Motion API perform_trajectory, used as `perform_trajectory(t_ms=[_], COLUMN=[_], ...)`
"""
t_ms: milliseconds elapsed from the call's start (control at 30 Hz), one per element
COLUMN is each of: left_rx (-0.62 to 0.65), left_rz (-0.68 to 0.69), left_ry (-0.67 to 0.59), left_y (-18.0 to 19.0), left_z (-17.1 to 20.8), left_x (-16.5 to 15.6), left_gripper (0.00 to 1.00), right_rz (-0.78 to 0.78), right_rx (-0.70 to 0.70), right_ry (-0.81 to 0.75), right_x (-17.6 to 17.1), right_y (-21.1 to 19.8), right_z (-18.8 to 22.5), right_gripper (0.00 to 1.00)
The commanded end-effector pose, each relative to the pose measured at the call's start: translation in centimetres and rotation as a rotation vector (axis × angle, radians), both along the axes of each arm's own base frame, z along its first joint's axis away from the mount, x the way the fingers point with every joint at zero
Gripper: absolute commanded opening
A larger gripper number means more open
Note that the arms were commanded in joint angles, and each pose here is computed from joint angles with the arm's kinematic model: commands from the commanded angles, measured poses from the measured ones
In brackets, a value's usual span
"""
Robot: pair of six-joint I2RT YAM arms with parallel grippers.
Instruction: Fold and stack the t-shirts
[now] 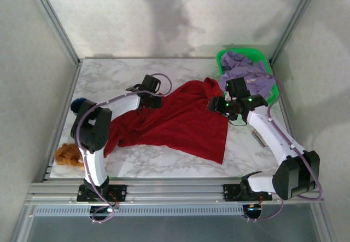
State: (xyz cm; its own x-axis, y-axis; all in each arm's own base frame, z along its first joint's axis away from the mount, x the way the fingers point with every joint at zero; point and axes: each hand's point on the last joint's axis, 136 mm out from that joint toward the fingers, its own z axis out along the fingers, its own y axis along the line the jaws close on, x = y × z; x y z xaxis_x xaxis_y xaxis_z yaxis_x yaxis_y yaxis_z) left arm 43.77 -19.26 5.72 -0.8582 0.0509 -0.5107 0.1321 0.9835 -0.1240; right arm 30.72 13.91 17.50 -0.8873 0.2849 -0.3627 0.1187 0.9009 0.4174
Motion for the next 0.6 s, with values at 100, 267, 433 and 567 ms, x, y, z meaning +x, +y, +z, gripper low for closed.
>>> perform_trajectory(t_ms=[100,267,433,567], left_rx=[0.089,0.089,0.081,0.070], left_rz=[-0.001,0.005,0.021,0.008], left_ry=[0.000,-0.014,-0.055,-0.050], left_y=[0.6,0.7,1.3,1.4], left_z=[-0.6,0.1,2.6,3.6], left_x=[1.4,1.4,1.4,0.8], left_gripper=[0.24,0.03,0.00,0.10], right_rz=[0.001,-0.001,0.004,0.009], right_rx=[-0.020,-0.022,-0.018,-0.013], right_ry=[0.000,-0.002,-0.004,-0.003], right_x=[-0.8,-0.9,-0.8,-0.7], right_y=[-0.4,-0.5,-0.4,-0.2], right_z=[0.3,0.4,0.5,0.4], right_gripper=[0.66,0.66,0.66,0.66])
